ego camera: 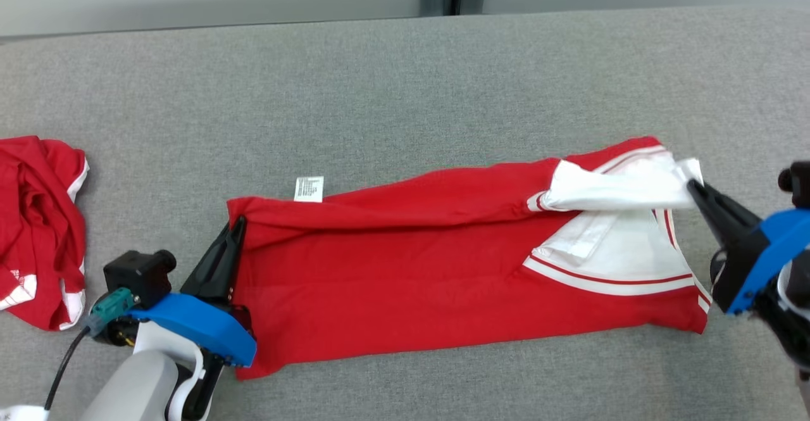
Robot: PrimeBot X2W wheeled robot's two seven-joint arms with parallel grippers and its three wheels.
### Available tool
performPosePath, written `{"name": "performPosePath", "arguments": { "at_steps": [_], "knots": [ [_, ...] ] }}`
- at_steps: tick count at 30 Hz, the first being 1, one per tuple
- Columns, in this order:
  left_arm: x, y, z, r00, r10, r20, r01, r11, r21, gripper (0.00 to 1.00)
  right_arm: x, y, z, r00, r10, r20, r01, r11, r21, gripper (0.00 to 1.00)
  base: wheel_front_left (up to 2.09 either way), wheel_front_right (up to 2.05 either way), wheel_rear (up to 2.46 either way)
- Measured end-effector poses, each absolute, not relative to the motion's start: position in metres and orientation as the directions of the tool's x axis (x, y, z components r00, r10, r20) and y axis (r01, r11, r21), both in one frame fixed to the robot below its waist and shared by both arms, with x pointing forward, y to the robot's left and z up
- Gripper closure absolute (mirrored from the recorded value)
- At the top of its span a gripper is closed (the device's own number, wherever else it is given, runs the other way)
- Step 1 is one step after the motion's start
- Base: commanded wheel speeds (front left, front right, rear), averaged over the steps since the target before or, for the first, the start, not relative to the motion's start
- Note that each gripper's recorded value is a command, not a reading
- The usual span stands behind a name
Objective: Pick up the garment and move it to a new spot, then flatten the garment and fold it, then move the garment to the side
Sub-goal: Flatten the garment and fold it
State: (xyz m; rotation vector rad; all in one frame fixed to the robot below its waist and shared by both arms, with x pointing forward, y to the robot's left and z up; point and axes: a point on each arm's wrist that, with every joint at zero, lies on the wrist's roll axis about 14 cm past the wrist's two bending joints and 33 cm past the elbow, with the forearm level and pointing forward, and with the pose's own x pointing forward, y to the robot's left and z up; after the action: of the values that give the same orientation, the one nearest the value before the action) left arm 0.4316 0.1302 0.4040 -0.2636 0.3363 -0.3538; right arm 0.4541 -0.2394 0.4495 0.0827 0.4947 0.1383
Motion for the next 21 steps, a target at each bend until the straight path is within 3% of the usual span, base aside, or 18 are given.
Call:
{"name": "performPosePath", "arguments": {
  "at_steps": [4,5,6,7,11,16,21],
  "knots": [
    [0.424,0.132,0.397,0.882,-0.368,-0.293,0.281,0.912,-0.298,0.97,0.43,-0.237,0.444,0.862,0.138,-0.488,-0.083,0.988,0.133,1.0,0.0,0.0,0.0],
    [0.423,0.132,0.395,0.882,-0.365,-0.298,0.279,0.914,-0.295,0.6,0.425,-0.234,0.443,0.858,0.141,-0.493,-0.08,0.986,0.143,0.83,0.0,0.0,0.0],
    [0.422,0.133,0.394,0.882,-0.363,-0.301,0.277,0.915,-0.292,0.0,0.421,-0.232,0.441,0.854,0.141,-0.501,-0.075,0.986,0.15,0.34,0.0,0.0,0.0],
    [0.421,0.134,0.393,0.884,-0.355,-0.304,0.269,0.919,-0.289,0.0,0.416,-0.231,0.438,0.848,0.14,-0.511,-0.069,0.986,0.155,0.0,0.0,0.0,0.0],
    [0.417,0.138,0.393,0.896,-0.325,-0.301,0.242,0.929,-0.281,0.0,0.399,-0.229,0.433,0.83,0.131,-0.542,-0.049,0.985,0.163,0.0,0.0,0.0,0.0],
    [0.422,0.154,0.413,0.946,-0.229,-0.231,0.151,0.938,-0.312,0.0,0.399,-0.239,0.451,0.858,0.081,-0.507,-0.01,0.99,0.141,0.0,0.0,0.0,0.0],
    [0.428,0.171,0.438,0.975,-0.153,-0.159,0.098,0.947,-0.306,0.0,0.401,-0.246,0.452,0.835,0.031,-0.549,0.046,0.991,0.126,0.0,0.0,0.0,0.0]
  ]
}}
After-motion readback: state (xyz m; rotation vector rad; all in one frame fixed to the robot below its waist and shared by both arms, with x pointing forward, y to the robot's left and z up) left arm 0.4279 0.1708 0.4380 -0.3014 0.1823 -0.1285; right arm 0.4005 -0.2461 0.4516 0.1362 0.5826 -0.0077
